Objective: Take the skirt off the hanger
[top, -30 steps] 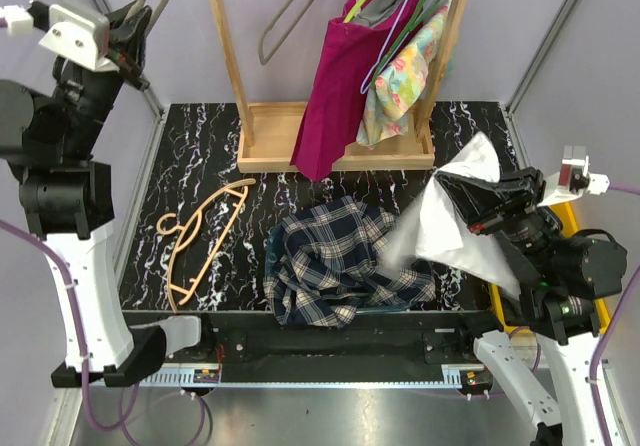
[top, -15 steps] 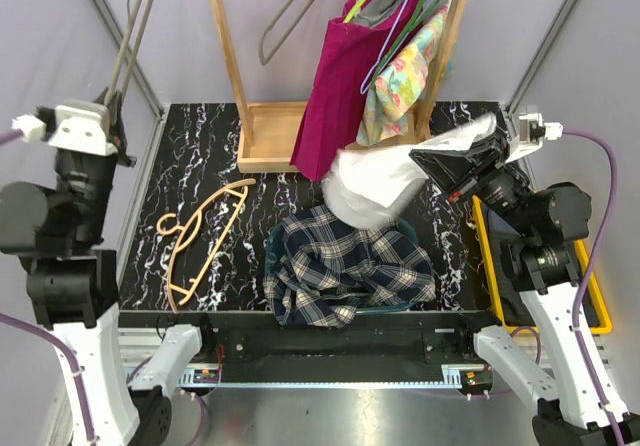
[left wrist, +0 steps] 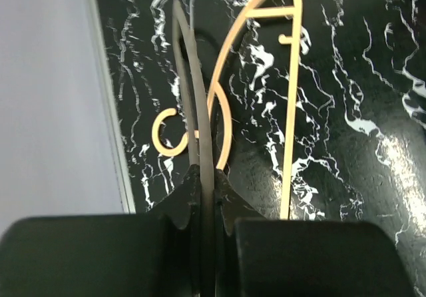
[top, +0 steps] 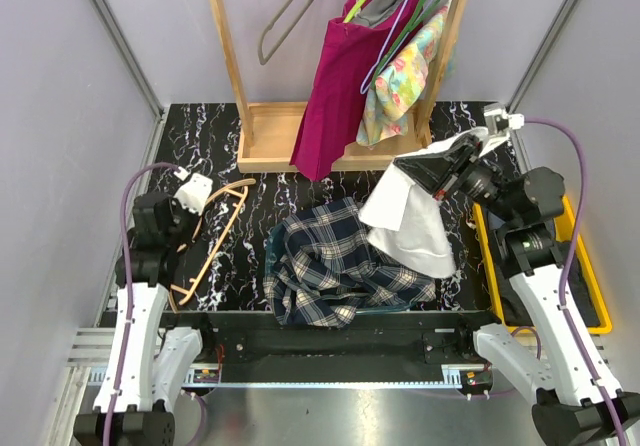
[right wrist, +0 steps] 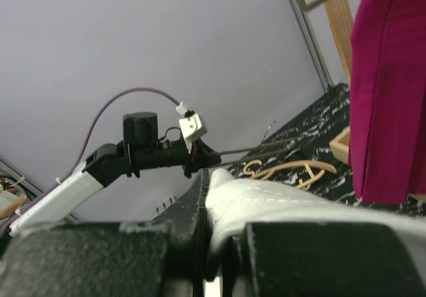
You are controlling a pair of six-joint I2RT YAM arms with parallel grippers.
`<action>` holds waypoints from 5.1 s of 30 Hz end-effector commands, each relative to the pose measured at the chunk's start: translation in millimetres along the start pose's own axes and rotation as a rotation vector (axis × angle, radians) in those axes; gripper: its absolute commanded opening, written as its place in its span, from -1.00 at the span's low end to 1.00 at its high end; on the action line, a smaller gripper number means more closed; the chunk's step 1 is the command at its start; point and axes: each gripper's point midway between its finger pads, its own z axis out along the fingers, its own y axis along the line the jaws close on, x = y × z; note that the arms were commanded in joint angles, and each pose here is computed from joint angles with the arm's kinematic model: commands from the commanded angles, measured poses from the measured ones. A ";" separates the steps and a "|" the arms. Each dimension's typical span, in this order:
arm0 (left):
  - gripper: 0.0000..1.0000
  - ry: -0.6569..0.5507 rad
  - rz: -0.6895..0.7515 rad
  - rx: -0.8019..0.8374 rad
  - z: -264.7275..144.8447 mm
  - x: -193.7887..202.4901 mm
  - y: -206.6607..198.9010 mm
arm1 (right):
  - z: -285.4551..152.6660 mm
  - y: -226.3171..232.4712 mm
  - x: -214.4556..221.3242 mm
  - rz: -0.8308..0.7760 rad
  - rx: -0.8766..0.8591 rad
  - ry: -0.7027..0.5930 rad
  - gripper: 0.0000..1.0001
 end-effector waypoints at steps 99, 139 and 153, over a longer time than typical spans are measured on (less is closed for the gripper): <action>-1.00 -0.978 0.119 0.494 67.5 -511.5 -142.4 | -71.6 -32.1 40.9 -0.053 0.575 0.035 0.88; -1.00 -1.066 0.010 0.157 -137.3 -422.4 10.8 | -20.4 -40.8 39.4 -0.139 0.495 0.089 1.00; -1.00 -1.123 0.028 0.144 -243.0 -385.3 37.8 | 36.0 -31.0 31.6 -0.170 0.339 0.109 0.99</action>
